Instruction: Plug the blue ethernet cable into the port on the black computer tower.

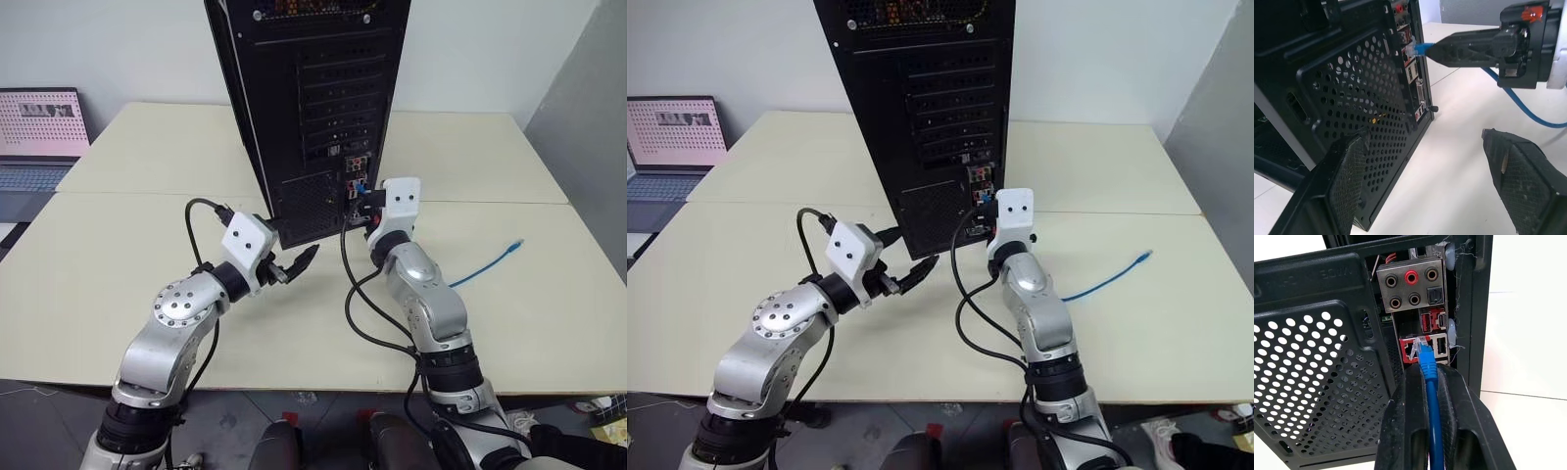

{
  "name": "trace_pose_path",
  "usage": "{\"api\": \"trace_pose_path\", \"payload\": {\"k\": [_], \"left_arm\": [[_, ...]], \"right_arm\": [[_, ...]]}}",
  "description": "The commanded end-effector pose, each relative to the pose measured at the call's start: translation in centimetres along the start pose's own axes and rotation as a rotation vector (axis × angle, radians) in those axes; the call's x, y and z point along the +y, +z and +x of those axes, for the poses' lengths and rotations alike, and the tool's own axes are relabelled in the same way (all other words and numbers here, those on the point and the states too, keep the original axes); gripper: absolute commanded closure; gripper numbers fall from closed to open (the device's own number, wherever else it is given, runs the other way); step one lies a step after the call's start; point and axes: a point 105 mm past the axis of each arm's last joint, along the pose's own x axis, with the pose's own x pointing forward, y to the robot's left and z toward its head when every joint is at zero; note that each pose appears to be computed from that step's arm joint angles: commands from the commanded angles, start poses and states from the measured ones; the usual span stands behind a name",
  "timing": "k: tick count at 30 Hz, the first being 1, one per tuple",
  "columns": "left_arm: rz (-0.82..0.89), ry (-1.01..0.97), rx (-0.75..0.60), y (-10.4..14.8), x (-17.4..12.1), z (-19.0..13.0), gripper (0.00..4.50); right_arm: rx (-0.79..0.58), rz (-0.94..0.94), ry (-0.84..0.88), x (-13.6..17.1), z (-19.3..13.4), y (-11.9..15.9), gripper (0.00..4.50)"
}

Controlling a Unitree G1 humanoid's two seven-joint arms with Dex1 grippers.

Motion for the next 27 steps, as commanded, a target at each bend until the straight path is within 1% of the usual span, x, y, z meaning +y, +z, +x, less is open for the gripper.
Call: {"api": "trace_pose_path", "payload": {"k": [1,14,22,27], "left_arm": [[0.050,0.018,-0.045,1.3,0.7,-0.3,0.62],[0.058,0.023,-0.044,1.3,0.9,-0.2,0.62],[0.061,0.022,-0.041,1.2,0.9,-0.3,0.62],[0.061,0.023,-0.038,1.1,0.9,-0.3,0.62]], "right_arm": [[-0.046,0.024,0.010,0.5,0.2,1.5,4.50],[-0.021,0.038,0.038,1.4,0.5,1.2,4.50],[-0.048,-0.005,0.074,2.3,0.2,2.0,4.50],[-0.057,0.007,0.058,2.1,0.3,2.3,4.50]]}}
